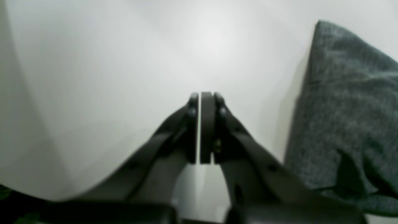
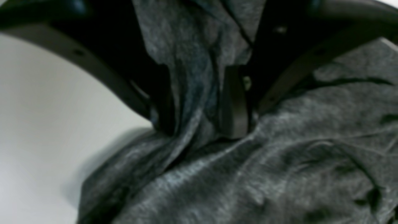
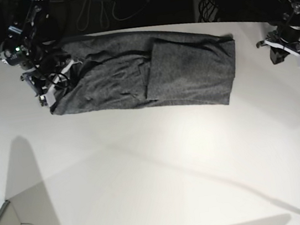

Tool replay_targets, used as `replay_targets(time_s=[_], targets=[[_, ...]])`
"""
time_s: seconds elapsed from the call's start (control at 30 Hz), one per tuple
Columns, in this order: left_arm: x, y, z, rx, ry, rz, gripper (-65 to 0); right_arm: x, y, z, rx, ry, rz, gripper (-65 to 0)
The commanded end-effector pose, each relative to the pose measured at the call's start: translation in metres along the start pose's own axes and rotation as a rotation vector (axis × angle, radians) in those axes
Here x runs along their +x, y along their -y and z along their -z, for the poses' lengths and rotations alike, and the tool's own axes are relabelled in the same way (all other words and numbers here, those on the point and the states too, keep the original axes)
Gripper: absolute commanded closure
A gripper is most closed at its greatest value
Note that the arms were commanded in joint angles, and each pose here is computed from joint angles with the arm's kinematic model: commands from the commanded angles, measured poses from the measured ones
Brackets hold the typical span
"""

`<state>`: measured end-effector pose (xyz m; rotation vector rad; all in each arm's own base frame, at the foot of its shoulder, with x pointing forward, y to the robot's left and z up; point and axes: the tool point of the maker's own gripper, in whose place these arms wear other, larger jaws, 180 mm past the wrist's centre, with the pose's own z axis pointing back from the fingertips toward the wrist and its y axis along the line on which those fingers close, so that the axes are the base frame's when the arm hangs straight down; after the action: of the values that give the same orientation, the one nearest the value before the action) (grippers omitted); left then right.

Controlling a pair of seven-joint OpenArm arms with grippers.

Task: Layout the t-shirt on the table in an organized manner, then fold the t-shirt properly
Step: 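Release the shirt and raise the left gripper away, then adjust the shirt end near the right gripper with the right gripper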

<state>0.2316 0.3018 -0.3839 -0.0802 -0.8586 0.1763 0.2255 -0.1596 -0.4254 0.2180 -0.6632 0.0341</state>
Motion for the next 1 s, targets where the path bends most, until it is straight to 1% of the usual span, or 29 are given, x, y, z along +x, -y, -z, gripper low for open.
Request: replay_targets(time_s=[0.0, 0.13, 0.23, 0.3, 0.4, 0.47, 0.7, 0.97], targets=[[0.016, -0.001, -0.003, -0.004, 0.053, 0.012, -1.4, 0.004, -0.001, -0.001, 0.0, 0.001, -0.004, -23.0], [0.016, 0.001, -0.002, -0.009, 0.054, 0.016, -1.4, -0.003, 0.0, -0.001, -0.001, -0.047, -0.006, -23.0], [0.018, 0.002, -0.001, -0.01, 0.058, 0.017, -1.4, 0.001, 0.002, -0.002, -0.009, -0.063, -0.011, -24.0], [0.018, 0.003, -0.001, -0.011, 0.059, 0.015, -1.4, -0.001, 0.003, -0.004, -0.013, -0.087, -0.015, -27.3], [0.021, 0.009, 0.002, -0.028, 0.061, 0.022, -1.4, 0.004, 0.004, -0.007, -0.022, -0.09, -0.031, -33.1], [0.023, 0.015, 0.006, -0.043, 0.06, 0.036, -1.4, 0.004, 0.005, -0.007, -0.027, -0.103, -0.036, -34.9], [0.022, 0.021, 0.009, -0.059, 0.056, 0.036, -1.4, 0.007, 0.012, -0.009, -0.041, -0.115, -0.046, -35.4], [0.022, 0.021, 0.009, -0.059, 0.056, 0.036, -1.4, 0.004, 0.018, -0.011, -0.055, -0.205, -0.06, -35.4]])
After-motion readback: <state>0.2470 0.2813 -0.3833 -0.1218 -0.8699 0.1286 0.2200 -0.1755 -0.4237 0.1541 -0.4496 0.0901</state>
